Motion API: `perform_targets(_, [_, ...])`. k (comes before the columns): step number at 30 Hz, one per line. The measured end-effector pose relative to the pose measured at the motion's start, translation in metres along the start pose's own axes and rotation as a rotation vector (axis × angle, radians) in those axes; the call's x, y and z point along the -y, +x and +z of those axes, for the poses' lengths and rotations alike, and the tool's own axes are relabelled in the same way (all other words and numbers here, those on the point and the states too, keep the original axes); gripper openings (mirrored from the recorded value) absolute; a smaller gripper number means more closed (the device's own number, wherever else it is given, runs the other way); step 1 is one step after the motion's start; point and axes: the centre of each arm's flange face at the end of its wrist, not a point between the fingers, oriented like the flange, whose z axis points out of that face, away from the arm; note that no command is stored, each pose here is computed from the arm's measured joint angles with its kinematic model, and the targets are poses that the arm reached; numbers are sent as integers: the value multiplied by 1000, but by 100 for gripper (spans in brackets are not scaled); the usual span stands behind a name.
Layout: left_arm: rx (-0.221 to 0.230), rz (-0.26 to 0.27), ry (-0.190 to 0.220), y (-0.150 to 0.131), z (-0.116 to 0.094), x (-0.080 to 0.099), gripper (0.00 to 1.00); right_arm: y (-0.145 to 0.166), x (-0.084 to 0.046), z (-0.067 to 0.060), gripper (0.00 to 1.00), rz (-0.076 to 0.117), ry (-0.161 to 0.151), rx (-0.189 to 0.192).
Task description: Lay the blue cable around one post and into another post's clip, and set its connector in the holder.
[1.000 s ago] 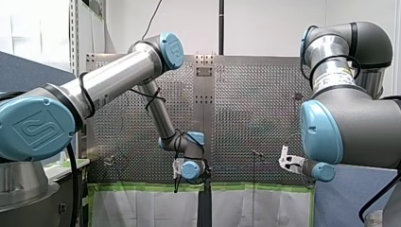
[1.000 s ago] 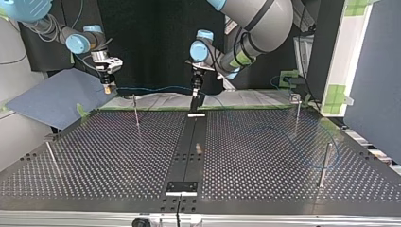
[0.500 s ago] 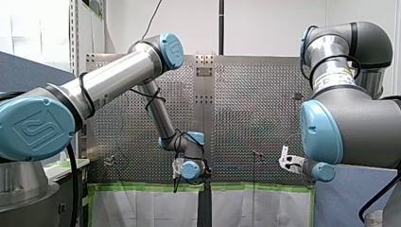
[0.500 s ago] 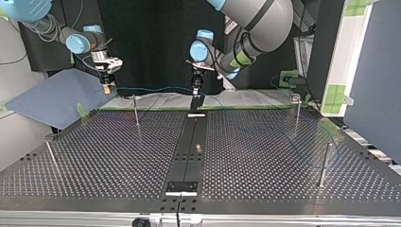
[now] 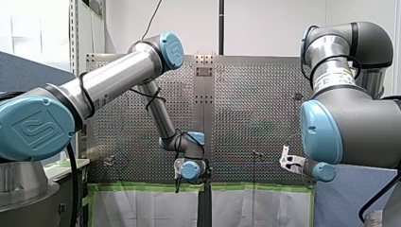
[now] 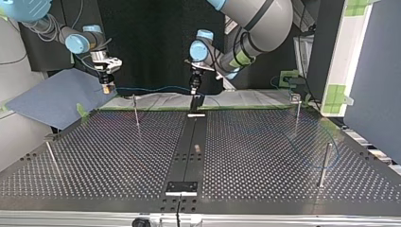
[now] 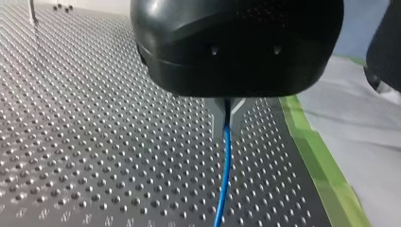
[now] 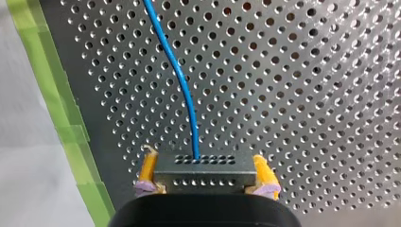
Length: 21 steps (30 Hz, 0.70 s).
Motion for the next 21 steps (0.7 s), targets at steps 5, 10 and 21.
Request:
perform_targets(5, [19, -11, 29, -3, 0, 11, 0, 2, -6, -1, 0, 0, -19, -6])
perform_targets(10, [36, -17, 46, -10, 2, 27, 0, 7, -15, -2, 0, 0, -48, -16])
perform_targets(21, [69, -57, 93, -24, 2, 63, 0, 52, -36, -2, 0, -2, -128, -82])
